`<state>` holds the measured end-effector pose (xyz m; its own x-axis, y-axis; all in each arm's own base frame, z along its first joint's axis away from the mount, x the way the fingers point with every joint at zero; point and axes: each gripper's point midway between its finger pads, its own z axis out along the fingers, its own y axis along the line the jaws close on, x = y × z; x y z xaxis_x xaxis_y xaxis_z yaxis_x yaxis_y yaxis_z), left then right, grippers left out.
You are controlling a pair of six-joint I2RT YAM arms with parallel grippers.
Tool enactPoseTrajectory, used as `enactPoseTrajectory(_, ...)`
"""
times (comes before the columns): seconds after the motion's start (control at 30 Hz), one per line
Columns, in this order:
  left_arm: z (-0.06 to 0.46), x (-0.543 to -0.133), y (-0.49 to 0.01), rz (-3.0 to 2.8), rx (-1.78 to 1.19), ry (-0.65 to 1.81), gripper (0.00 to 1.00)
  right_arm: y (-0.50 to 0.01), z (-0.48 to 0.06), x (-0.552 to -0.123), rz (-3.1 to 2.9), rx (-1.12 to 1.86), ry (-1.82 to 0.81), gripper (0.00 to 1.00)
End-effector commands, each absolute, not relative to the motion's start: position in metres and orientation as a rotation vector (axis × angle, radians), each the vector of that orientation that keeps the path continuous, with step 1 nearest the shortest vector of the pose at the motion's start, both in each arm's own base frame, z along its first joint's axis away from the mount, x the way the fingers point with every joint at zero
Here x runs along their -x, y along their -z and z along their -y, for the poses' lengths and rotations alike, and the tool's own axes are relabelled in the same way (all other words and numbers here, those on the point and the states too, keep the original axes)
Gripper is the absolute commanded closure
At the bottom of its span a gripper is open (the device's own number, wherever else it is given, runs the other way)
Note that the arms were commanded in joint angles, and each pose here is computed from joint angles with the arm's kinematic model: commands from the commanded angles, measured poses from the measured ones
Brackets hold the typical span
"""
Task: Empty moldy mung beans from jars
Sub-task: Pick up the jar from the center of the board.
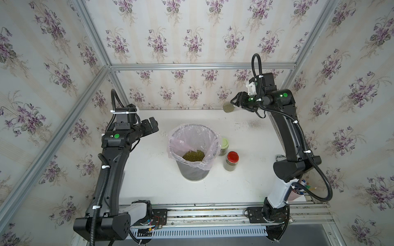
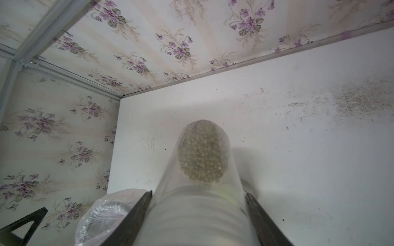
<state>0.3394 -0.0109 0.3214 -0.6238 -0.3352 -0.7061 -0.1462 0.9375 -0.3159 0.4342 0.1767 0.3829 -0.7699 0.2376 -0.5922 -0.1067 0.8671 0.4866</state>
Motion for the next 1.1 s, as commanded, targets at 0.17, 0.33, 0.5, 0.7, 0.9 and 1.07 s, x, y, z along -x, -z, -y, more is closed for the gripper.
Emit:
enactPoseTrajectory(0.17,0.043,-0.344,-0.354,-2.19,0.1,0.325,0.01,-0.394,-0.221,-0.424,-2.371,0.078,-0.916,0.45)
enactPoseTrajectory(0.33,0.069,-0.35,-0.364,-2.171,-0.065,0.323,0.01,-0.397,-0.241,-0.413,-2.36,0.175,-0.938,0.45)
enactPoseTrajectory(0.5,0.089,-0.347,-0.381,-2.112,-0.204,0.327,0.01,-0.407,-0.258,-0.401,-2.328,0.243,-0.961,0.45)
enactPoseTrajectory(0.7,0.117,-0.328,-0.397,-1.976,-0.457,0.337,0.01,-0.42,-0.282,-0.383,-2.281,0.329,-1.01,0.45)
enactPoseTrajectory(0.9,0.133,-0.313,-0.4,-1.892,-0.622,0.352,0.01,-0.439,-0.288,-0.367,-2.227,0.38,-1.047,0.46)
enactPoseTrajectory(1.07,0.154,-0.302,-0.403,-1.8,-0.795,0.406,0.01,-0.448,-0.3,-0.353,-2.196,0.433,-1.068,0.47)
